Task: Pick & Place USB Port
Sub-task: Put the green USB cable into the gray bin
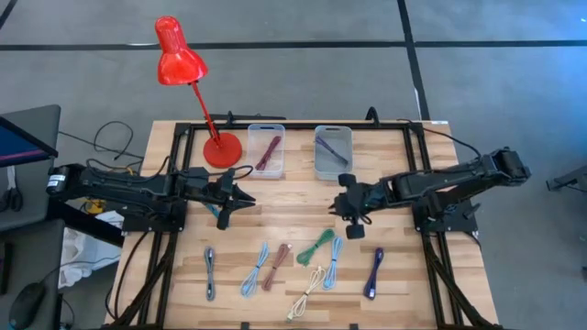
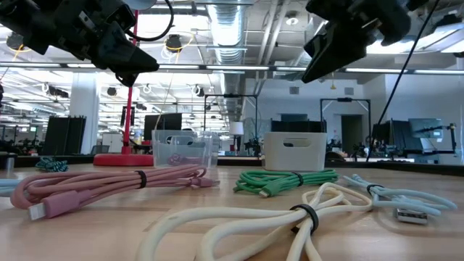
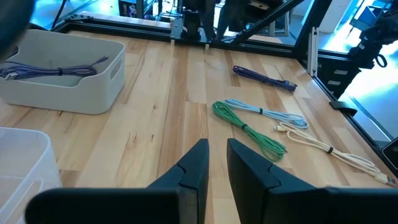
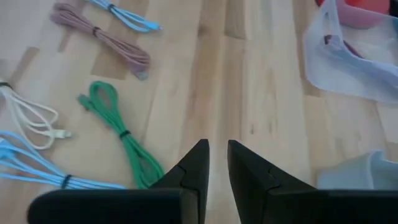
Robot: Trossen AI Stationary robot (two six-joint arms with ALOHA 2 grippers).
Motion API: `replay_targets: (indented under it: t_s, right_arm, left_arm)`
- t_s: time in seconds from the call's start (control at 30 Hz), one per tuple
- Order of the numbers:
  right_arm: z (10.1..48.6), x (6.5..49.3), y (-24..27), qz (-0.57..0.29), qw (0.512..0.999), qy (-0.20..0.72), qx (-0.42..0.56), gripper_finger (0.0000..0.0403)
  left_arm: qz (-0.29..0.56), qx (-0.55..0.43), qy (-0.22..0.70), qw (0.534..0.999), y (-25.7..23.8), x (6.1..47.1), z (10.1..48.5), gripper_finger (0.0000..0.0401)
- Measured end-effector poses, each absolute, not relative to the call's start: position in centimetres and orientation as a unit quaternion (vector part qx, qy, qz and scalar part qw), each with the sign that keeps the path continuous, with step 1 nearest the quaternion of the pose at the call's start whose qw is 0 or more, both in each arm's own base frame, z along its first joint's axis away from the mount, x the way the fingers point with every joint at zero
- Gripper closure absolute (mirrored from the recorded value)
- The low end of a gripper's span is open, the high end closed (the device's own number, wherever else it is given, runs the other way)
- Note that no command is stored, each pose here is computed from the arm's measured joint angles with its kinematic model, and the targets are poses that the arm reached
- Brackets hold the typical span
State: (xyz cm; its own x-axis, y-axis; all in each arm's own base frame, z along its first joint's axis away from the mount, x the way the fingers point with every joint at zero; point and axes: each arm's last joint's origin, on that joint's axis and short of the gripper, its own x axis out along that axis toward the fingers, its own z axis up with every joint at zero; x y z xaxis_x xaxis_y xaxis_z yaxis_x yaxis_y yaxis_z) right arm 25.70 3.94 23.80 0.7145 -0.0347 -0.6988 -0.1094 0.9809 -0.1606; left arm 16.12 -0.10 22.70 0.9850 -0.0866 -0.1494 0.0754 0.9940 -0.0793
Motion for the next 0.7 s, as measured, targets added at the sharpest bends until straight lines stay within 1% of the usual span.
replay_targets:
  t_s: [0.13,0.27,0.4,0.57,0.7]
  right_arm:
    - [23.6,25.7,4.5,0.02,0.92,0.382,-0.08,0.0345]
    - [22.2,26.0,4.5,0.01,0.906,0.419,-0.062,0.0322]
    - [20.2,26.9,4.7,0.008,0.888,0.455,-0.069,0.0282]
    - [17.8,27.7,4.8,0.005,0.866,0.494,-0.077,0.0219]
    - [16.3,28.3,5.0,0.004,0.857,0.508,-0.084,0.018]
  left_arm:
    - [-0.041,-0.038,0.077,0.995,-0.1,16.1,22.7,0.0344]
    - [-0.041,-0.038,0.077,0.996,-0.1,16.1,22.7,0.0344]
    - [-0.04,-0.038,0.076,0.996,-0.1,16.1,22.7,0.0344]
    - [-0.041,-0.038,0.076,0.996,-0.1,16.1,22.7,0.0344]
    - [-0.041,-0.038,0.076,0.996,-0.1,16.1,22.7,0.0344]
